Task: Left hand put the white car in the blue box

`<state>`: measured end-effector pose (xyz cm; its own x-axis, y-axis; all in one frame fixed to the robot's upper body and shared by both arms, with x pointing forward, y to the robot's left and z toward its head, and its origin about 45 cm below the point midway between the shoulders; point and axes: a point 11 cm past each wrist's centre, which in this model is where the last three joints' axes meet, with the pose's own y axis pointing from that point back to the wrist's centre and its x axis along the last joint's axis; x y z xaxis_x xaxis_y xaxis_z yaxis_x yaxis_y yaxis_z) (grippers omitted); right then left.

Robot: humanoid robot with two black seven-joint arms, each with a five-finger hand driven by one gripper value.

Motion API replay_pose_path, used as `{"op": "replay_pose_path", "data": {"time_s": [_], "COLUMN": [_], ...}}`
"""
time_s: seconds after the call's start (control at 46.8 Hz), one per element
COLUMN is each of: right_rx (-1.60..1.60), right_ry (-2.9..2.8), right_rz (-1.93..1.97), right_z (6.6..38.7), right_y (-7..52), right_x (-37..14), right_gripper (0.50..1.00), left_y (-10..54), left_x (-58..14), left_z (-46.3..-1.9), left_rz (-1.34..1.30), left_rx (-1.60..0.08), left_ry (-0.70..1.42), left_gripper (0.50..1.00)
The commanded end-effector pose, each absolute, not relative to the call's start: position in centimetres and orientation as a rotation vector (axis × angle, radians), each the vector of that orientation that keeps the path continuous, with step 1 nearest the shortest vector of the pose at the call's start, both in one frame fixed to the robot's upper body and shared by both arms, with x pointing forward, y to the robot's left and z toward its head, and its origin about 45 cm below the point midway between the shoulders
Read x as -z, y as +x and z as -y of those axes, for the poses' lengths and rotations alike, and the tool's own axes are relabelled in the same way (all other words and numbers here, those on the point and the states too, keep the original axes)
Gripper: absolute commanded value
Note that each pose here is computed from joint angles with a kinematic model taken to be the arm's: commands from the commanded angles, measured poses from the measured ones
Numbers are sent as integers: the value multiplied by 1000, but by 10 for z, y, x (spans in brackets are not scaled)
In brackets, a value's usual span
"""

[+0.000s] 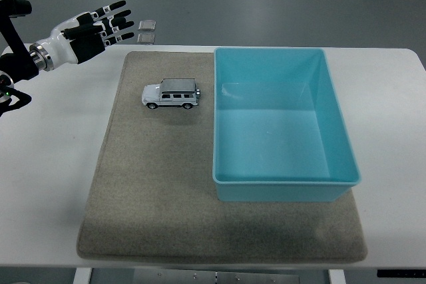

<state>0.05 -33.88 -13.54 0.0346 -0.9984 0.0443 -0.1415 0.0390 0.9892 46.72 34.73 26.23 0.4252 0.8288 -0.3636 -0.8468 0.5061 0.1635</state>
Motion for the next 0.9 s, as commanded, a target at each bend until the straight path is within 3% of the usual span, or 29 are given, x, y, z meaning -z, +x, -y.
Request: {"op": "replay_pose_path", "data": {"time_s": [0.0, 0.299, 0.598, 0.748, 0.876], "right_rx": [1082, 1081, 1080, 1080, 1080], "right_ry": [1298, 1299, 1298, 1298, 1298], "right_rz": [1302, 1303, 1304, 1304, 1304], "right_z": [339, 339, 339, 339, 339], "right_y": [0, 1, 1, 1, 1], "right_x": [135, 135, 135, 135, 135], "right_gripper": [936, 936, 936, 936, 936], "left_y": [469, 477, 479, 483, 485], "left_x": [-265, -290, -295, -290, -273], "left_z": [-344, -328, -297, -286, -253], "left_rz": [-343, 111, 336, 435, 513], "left_rx": [-1030, -920, -764, -762, -716], "left_ry": [44, 321, 561, 655, 710], "left_gripper": [996, 990, 986, 984, 984]}}
